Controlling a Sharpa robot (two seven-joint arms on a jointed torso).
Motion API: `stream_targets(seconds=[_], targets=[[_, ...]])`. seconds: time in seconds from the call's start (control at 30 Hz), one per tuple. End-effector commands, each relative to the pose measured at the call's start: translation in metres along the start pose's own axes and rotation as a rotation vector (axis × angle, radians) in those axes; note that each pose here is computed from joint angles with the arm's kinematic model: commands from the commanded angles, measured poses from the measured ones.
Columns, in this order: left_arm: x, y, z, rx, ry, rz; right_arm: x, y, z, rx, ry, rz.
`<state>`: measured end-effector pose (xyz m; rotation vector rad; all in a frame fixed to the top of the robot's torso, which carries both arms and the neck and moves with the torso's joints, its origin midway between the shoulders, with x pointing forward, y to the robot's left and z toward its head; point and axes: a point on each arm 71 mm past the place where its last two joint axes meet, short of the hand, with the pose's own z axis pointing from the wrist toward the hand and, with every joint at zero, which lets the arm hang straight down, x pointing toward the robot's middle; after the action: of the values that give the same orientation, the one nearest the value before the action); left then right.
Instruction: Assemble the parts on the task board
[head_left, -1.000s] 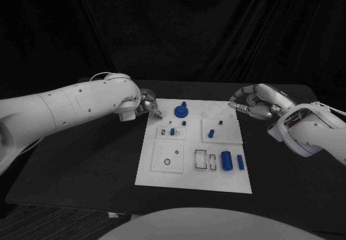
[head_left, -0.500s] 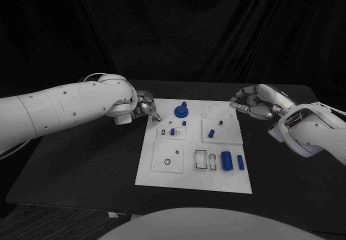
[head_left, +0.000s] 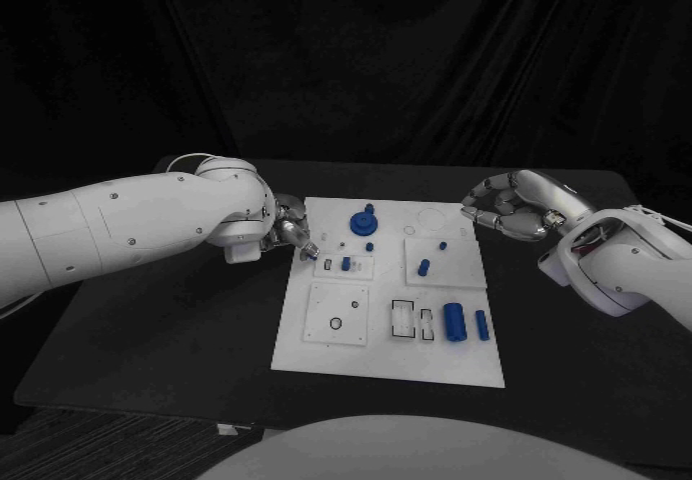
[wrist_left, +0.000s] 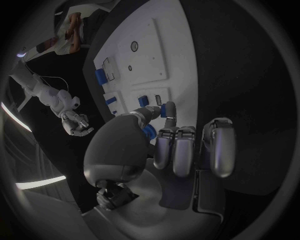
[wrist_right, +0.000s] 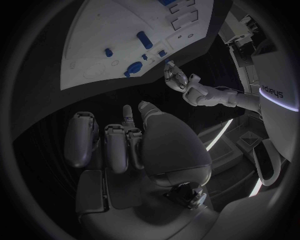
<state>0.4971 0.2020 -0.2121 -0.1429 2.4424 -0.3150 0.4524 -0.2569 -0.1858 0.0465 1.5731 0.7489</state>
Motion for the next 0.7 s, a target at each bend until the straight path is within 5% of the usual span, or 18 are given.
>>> stream_targets(seconds=[0.03, 0.7], targets=[[0.0008, 0.0001, -0.0009, -0.052, 0.011, 0.010, 0.002, -0.001, -0.001, 0.020, 0.013, 0.002], [0.0041, -0.0145, 0.0022, -0.048, 0.021, 0.032, 0.007, -0.002, -0.003, 0.027, 0.024, 0.006]])
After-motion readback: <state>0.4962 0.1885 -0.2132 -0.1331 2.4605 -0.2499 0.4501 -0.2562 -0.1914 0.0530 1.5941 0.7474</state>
